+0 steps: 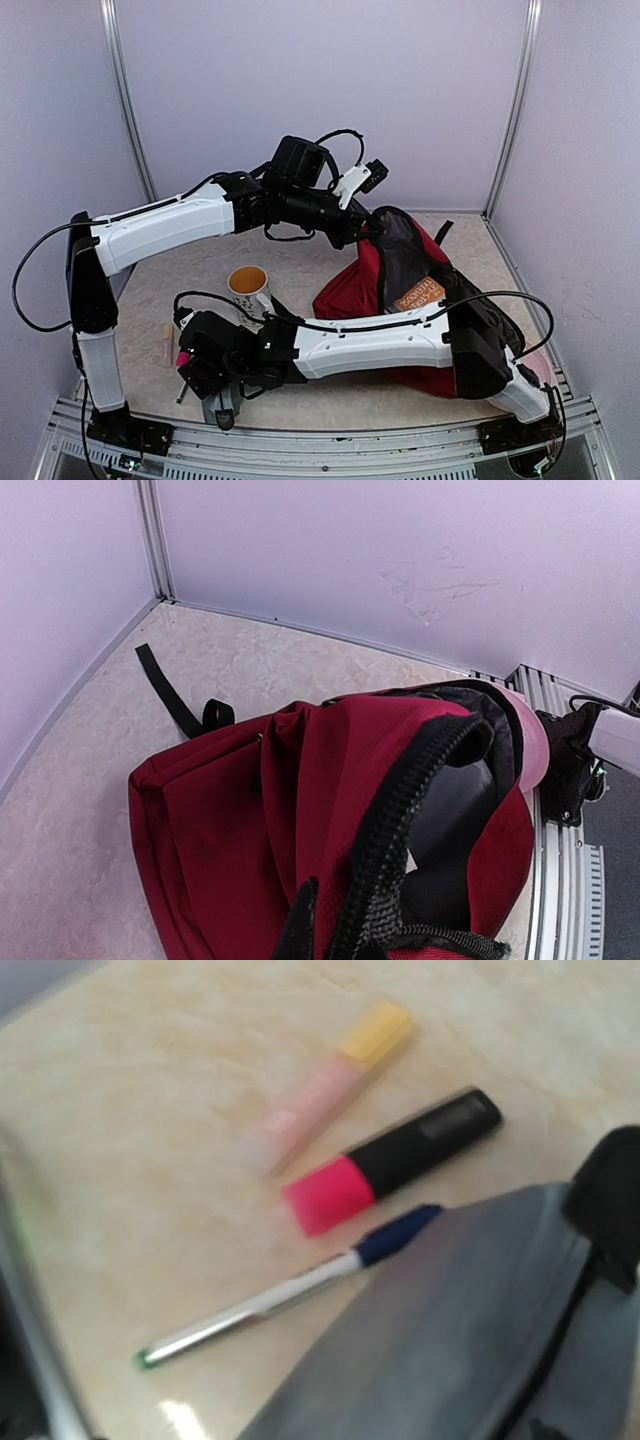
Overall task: Pack the student bag
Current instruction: Pick up the pencil case from the center of the board, then place the pencil case in the largest pocket of the bag.
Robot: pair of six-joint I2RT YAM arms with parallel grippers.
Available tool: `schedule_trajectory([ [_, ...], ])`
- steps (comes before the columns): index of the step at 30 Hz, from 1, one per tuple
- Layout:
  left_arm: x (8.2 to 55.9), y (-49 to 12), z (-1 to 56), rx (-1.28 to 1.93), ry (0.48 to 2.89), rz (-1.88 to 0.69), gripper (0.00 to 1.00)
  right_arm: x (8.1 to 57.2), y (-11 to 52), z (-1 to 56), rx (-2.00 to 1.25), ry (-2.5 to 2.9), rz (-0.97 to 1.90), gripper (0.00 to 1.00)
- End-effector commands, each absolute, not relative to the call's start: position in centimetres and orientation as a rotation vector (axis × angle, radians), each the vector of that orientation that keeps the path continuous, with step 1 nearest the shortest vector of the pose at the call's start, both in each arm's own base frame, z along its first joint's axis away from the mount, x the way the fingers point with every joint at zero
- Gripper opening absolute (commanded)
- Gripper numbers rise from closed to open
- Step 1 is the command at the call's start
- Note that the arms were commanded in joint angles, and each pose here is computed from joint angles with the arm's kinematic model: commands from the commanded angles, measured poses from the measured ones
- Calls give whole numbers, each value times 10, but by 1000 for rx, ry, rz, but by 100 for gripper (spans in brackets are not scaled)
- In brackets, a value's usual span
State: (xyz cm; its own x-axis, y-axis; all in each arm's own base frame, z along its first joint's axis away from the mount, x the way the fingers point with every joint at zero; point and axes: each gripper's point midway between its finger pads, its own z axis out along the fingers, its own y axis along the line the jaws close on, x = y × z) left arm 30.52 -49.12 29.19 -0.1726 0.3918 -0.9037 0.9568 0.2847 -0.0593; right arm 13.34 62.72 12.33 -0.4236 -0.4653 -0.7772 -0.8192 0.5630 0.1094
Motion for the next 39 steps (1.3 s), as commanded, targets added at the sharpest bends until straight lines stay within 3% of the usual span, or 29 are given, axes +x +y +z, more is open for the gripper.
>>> schedule_trajectory([
  [1, 297, -479, 322, 1234, 1649, -853, 0, 142, 585, 51, -1048, 2301, 283, 100],
  [3, 296, -476, 323, 1233, 1642, -843, 0, 138, 577, 36, -1073, 2333, 264, 99],
  [5, 295, -473, 325, 1230, 1632, -837, 0, 133, 574, 32, -1096, 2340, 285, 88],
  [9, 294, -469, 326, 1224, 1624, -831, 0, 128, 575, 50, -1126, 2305, 351, 34],
  [12, 295, -468, 326, 1226, 1620, -821, 0, 116, 580, 79, -1201, 2230, 482, 4],
  [13, 297, -468, 326, 1226, 1620, -816, 0, 107, 581, 92, -1254, 2190, 551, 0],
  [19, 308, -470, 320, 1220, 1644, -798, 0, 25, 547, 180, -1634, 1860, 1083, 0],
  [24, 310, -472, 318, 1221, 1642, -802, 0, 17, 470, 238, -1570, 1818, 1168, 0],
  [30, 310, -476, 324, 1212, 1620, -820, 0, 76, 344, 257, -1023, 2086, 1220, 0],
  [34, 307, -481, 325, 1224, 1604, -841, 0, 133, 263, 226, -497, 2307, 1094, 0],
  [39, 293, -492, 335, 1250, 1551, -883, 0, 179, 226, 210, -257, 2276, 1202, 0],
])
